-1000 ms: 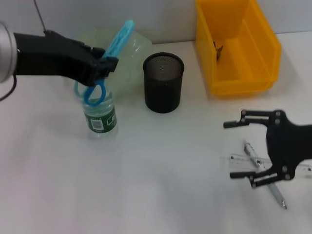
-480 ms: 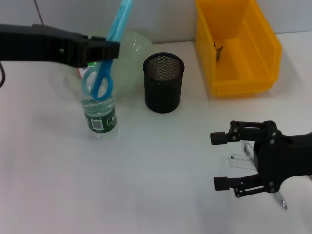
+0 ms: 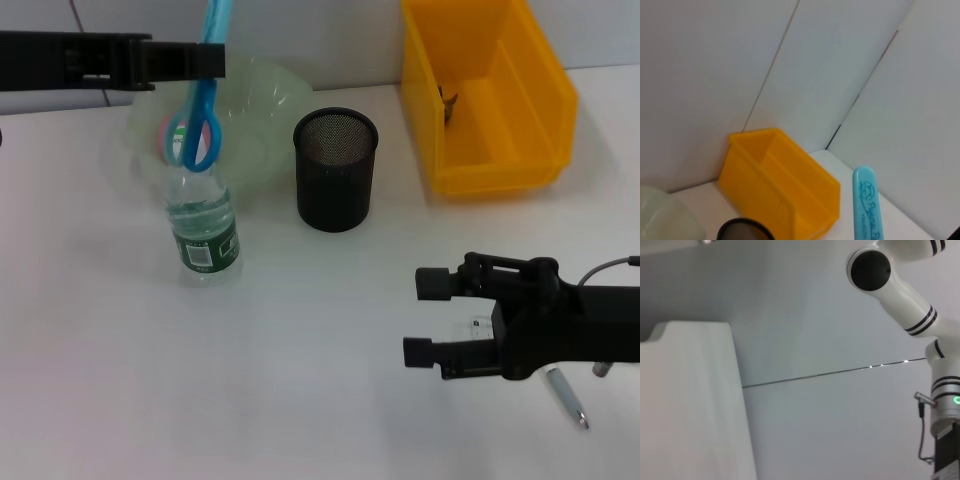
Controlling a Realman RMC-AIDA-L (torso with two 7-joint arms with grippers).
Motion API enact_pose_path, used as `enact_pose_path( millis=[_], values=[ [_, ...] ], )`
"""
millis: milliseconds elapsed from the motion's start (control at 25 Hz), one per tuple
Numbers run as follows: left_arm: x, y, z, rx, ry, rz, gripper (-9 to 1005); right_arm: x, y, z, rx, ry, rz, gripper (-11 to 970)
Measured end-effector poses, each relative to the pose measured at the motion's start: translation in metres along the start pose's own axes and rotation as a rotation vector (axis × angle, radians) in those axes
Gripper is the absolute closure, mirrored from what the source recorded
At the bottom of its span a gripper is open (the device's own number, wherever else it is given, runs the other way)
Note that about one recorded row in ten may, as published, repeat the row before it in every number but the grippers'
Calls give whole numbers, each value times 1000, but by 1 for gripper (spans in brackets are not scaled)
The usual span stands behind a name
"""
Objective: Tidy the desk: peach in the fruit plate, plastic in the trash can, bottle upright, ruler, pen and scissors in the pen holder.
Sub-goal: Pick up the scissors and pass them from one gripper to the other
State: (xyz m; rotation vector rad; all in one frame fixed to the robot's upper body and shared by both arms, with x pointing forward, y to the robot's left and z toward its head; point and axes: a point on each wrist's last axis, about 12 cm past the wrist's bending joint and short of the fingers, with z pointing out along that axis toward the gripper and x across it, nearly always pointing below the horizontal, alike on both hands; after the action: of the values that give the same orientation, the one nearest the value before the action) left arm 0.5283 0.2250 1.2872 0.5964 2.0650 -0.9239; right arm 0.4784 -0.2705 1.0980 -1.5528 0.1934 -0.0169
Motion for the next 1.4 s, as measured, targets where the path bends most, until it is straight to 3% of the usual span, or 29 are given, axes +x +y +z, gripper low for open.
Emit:
enact_pose_path(
  millis=[400,1120,1400],
  values=[
    [13,-1,24,-99,163,18,765,-3,-4,1,-53,4,44,128],
    [28,19,45,-184,380,-18,765,14,-4,62,-158,40,-96,141],
    [28,23,49,-196,391,-26,765,3,9,81,-201,65,-138,146]
  ],
)
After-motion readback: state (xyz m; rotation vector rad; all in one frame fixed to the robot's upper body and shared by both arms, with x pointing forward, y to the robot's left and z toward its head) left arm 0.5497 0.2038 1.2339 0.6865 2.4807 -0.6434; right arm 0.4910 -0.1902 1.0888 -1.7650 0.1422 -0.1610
